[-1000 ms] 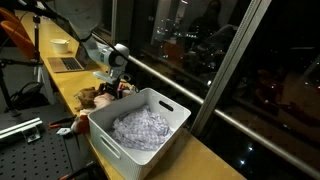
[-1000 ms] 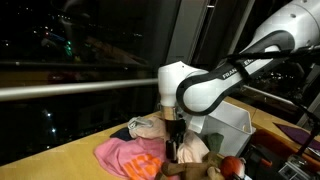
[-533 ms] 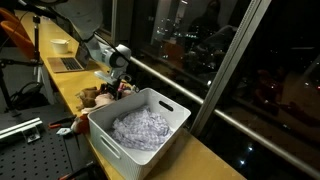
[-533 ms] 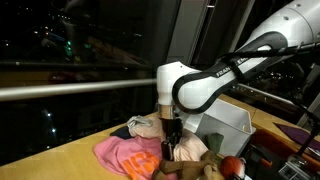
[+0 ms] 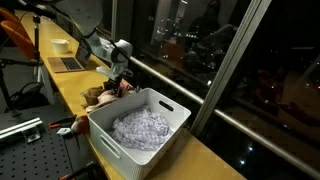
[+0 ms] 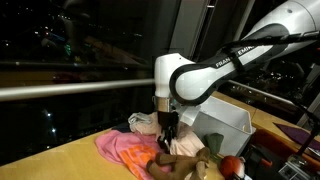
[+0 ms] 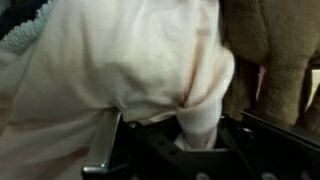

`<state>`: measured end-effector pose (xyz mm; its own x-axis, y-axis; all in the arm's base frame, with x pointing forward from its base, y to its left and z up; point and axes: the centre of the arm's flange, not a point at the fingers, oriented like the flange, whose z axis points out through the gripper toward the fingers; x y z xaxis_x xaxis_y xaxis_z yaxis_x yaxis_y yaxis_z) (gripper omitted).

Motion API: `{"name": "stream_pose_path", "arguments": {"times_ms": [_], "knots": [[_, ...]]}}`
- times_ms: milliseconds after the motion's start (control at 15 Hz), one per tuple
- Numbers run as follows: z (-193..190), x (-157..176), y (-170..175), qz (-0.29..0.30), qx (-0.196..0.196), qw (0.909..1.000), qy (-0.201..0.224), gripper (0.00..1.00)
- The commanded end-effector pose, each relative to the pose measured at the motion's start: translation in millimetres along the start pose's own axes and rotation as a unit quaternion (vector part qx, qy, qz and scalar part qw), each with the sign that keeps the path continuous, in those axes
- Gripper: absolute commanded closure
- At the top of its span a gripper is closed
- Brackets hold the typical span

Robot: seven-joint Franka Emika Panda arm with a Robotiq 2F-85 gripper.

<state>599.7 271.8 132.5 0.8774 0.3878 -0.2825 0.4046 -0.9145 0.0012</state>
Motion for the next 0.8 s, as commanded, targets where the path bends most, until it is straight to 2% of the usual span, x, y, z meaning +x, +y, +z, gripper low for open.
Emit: {"name": "stream_pose_path", "arguments": {"times_ms": [0, 200, 400, 733], "knots": [[-29.5, -7.9, 7.0, -0.007, -0.005, 0.9999, 0.007, 0.99], [-55.5, -23.0, -2.6, -0.003, -0.017, 0.9999, 0.000, 1.00], [-85.4, -58.7, -12.3, 0.005, -0.035, 0.9993, -0.015, 1.00], [-120.8, -113.5, -11.1, 0.036, -0.046, 0.9983, 0.000, 1.00]]}}
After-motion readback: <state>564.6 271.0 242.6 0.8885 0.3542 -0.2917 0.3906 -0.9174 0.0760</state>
